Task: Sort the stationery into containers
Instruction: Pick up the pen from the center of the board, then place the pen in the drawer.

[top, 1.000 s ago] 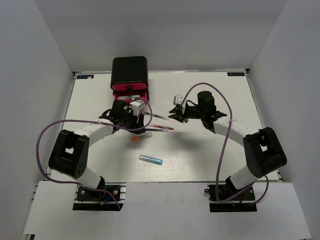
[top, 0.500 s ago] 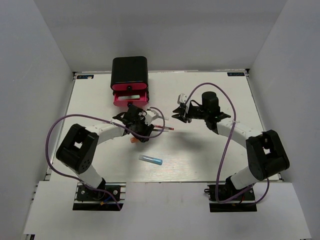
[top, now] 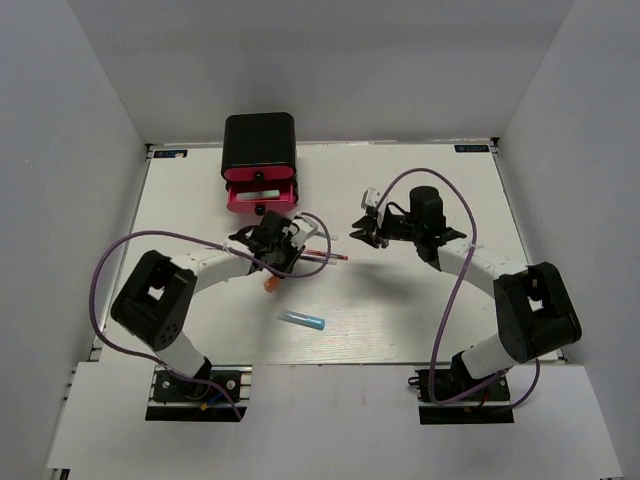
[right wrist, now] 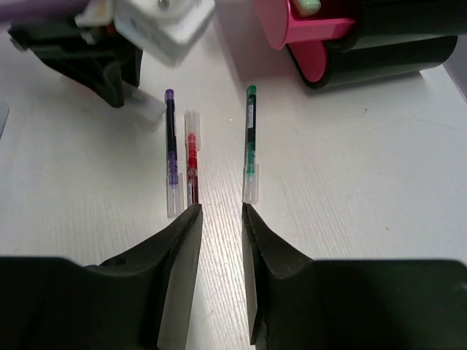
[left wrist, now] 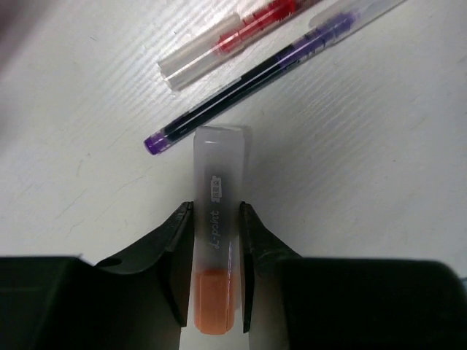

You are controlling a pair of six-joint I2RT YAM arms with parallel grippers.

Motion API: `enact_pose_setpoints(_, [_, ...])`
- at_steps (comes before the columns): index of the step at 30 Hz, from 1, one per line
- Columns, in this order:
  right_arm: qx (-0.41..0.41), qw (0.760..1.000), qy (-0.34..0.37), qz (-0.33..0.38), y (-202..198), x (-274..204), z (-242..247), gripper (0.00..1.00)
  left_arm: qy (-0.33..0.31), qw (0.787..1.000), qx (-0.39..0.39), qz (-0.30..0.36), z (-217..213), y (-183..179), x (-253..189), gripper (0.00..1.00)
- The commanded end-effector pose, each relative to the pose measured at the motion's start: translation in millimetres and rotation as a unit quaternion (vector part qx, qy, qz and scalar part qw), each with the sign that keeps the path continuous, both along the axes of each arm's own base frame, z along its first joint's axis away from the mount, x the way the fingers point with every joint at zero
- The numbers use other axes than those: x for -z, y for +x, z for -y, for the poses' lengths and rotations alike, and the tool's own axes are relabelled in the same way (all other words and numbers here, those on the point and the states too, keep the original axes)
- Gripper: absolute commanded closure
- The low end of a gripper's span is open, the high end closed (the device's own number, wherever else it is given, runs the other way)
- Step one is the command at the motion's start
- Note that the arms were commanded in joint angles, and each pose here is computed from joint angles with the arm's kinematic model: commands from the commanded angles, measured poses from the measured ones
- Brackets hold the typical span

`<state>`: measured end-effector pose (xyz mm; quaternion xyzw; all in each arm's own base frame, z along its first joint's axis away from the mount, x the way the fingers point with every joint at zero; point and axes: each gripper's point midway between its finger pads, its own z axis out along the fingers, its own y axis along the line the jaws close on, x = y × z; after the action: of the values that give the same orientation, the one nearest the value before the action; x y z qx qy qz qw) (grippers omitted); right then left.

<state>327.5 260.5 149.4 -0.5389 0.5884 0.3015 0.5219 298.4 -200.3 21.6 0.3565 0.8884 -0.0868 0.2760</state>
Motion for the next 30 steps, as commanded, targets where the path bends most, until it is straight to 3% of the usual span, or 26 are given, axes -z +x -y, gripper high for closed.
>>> enact_pose_setpoints(1, [-0.002, 1.0, 0.008, 0.018, -3, -12, 4, 0.65, -0.067, 0.996, -0.01, 0.065, 12, 16, -55, 0.89])
enact_pose_setpoints(3, [-0.004, 1.0, 0.006, 0.018, -6, -10, 6, 0.65, -0.107, 0.987, -0.004, 0.122, 17, 26, -96, 0.89])
enact_pose_setpoints(7, [-0.007, 1.0, 0.007, 0.018, -9, -8, 7, 0.65, -0.121, 0.967, 0.058, 0.216, 25, 38, -149, 0.9])
enact_pose_setpoints(12, [-0.006, 1.0, 0.009, 0.022, -10, -9, 9, 0.65, -0.089, 0.941, 0.081, 0.317, 21, 71, -191, 0.93])
enact_pose_setpoints(19, [-0.004, 0.999, 0.006, 0.031, -12, -9, 12, 0.65, -0.056, 0.927, 0.125, 0.348, 23, 117, -207, 0.95])
enact_pose_setpoints(21, [-0.003, 0.999, 0.006, 0.031, -13, -7, 13, 0.65, -0.035, 0.913, 0.154, 0.377, 20, 129, -221, 0.97])
enact_pose_setpoints(30, [-0.001, 1.0, 0.002, 0.025, -13, -1, 16, 0.65, 0.046, 0.908, 0.218, 0.355, -3, 155, -210, 1.0])
